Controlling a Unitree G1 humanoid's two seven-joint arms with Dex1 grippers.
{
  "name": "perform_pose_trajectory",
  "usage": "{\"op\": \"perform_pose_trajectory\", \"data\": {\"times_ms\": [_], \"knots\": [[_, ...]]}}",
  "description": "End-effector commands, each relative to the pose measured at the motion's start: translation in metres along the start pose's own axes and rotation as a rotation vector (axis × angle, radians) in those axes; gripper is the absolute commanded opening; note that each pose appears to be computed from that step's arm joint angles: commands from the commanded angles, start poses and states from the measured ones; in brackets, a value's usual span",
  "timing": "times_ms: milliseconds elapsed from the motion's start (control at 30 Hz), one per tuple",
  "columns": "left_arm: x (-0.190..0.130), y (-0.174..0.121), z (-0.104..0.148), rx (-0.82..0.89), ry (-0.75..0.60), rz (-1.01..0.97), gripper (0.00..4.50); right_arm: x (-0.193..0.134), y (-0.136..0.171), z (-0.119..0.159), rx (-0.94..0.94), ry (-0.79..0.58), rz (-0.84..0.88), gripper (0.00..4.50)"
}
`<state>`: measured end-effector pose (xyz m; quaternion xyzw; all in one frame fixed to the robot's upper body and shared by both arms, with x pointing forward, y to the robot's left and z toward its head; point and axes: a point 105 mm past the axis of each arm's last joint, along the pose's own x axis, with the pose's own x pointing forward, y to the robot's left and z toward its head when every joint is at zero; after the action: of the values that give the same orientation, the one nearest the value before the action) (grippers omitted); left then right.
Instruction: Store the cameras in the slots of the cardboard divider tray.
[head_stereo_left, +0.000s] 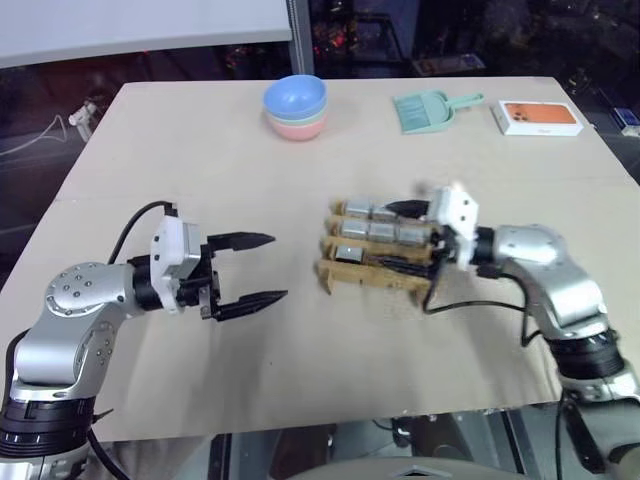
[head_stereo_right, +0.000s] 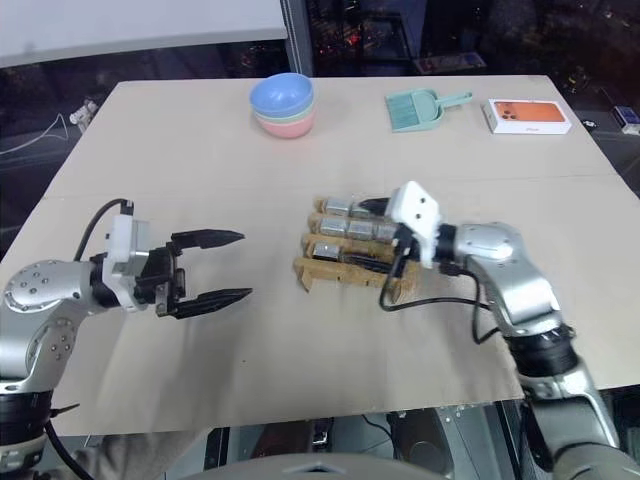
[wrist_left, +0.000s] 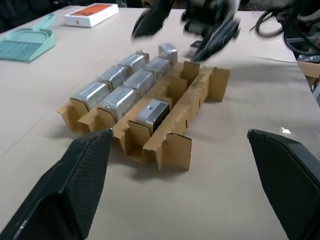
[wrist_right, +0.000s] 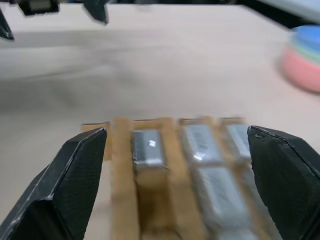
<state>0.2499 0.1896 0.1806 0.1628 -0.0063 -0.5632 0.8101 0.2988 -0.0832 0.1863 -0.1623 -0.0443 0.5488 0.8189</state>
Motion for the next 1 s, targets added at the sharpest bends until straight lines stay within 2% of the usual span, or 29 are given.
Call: {"op": "perform_pose_trajectory", "data": {"times_ms": [33,100,267,433,533,700,833,1000], "knots": [[0.002,0.002,0.015,0.052,-0.035,-0.017,4.50,-0.034,-0.013,0.012,-0.004,-0.005,-0.119,4.45],[0.004,0.002,0.017,0.056,-0.042,-0.029,4.50,-0.056,-0.023,0.006,0.019,0.028,-0.200,4.45],[0.007,0.005,0.020,0.069,-0.048,-0.047,4.50,-0.110,-0.042,-0.031,0.105,0.183,-0.428,4.45],[0.009,0.005,0.022,0.073,-0.053,-0.056,4.50,-0.139,-0.041,-0.065,0.369,0.118,-0.705,4.45],[0.010,0.004,0.021,0.072,-0.051,-0.063,4.50,-0.146,-0.041,-0.074,0.470,0.067,-0.804,4.45],[0.009,0.005,0.024,0.081,-0.049,-0.068,4.50,-0.140,-0.021,-0.101,0.421,0.196,-0.822,4.45],[0.008,0.005,0.024,0.083,-0.044,-0.072,4.50,-0.139,-0.009,-0.134,0.402,0.296,-0.910,4.45],[0.008,0.006,0.025,0.084,-0.041,-0.073,4.50,-0.138,-0.012,-0.142,0.399,0.267,-0.976,4.45]]}}
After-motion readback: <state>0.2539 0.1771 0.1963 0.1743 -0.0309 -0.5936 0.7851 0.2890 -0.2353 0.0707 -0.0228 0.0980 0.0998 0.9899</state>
